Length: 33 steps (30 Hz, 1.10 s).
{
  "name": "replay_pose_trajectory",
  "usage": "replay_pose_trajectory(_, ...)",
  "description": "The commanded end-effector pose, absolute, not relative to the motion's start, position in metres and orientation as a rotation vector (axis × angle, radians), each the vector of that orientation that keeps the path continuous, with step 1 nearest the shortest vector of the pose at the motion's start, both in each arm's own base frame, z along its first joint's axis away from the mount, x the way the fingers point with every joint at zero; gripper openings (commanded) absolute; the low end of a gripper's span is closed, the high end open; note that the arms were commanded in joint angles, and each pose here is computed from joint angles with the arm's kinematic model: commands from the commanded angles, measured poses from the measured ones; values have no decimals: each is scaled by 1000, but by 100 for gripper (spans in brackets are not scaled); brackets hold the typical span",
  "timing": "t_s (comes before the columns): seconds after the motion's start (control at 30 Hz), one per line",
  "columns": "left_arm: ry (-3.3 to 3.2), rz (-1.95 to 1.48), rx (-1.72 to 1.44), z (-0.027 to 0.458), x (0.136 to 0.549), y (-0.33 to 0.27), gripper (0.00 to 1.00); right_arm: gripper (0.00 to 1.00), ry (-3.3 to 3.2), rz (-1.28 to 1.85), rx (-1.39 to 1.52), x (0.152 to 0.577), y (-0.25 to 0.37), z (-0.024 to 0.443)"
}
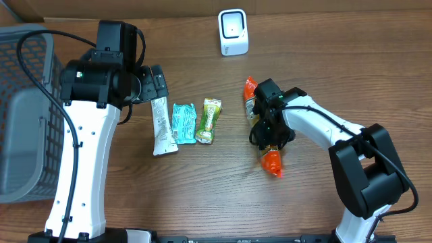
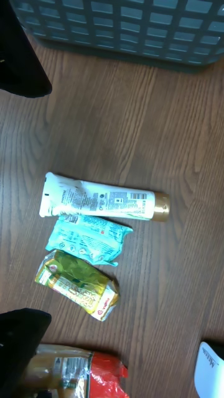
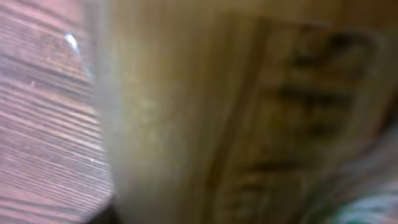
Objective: Scan the item barcode
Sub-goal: 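Lift the spaghetti pack and carry it toward the white scanner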
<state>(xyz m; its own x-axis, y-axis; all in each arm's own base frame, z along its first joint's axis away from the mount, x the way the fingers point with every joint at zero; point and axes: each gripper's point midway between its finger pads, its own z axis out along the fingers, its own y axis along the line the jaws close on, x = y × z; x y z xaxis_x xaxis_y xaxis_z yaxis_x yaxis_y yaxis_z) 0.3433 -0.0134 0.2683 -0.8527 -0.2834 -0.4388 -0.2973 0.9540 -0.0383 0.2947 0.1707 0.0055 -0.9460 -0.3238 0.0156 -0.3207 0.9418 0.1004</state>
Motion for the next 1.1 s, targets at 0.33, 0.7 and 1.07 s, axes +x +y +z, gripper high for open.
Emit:
replay_pose_trajectory(0.33,2651,29,-422,269,346,-15,100,4,-3062,-535,577,308,213,55)
replay_pose_trajectory(0.7,2651,28,-422,269,346,-15,99,4,-2804,-1545,724,339,268,189)
replay_pose_trajectory(1.07,2651,28,-422,269,346,-15,99,4,-2623,-1949,722,356,257,238)
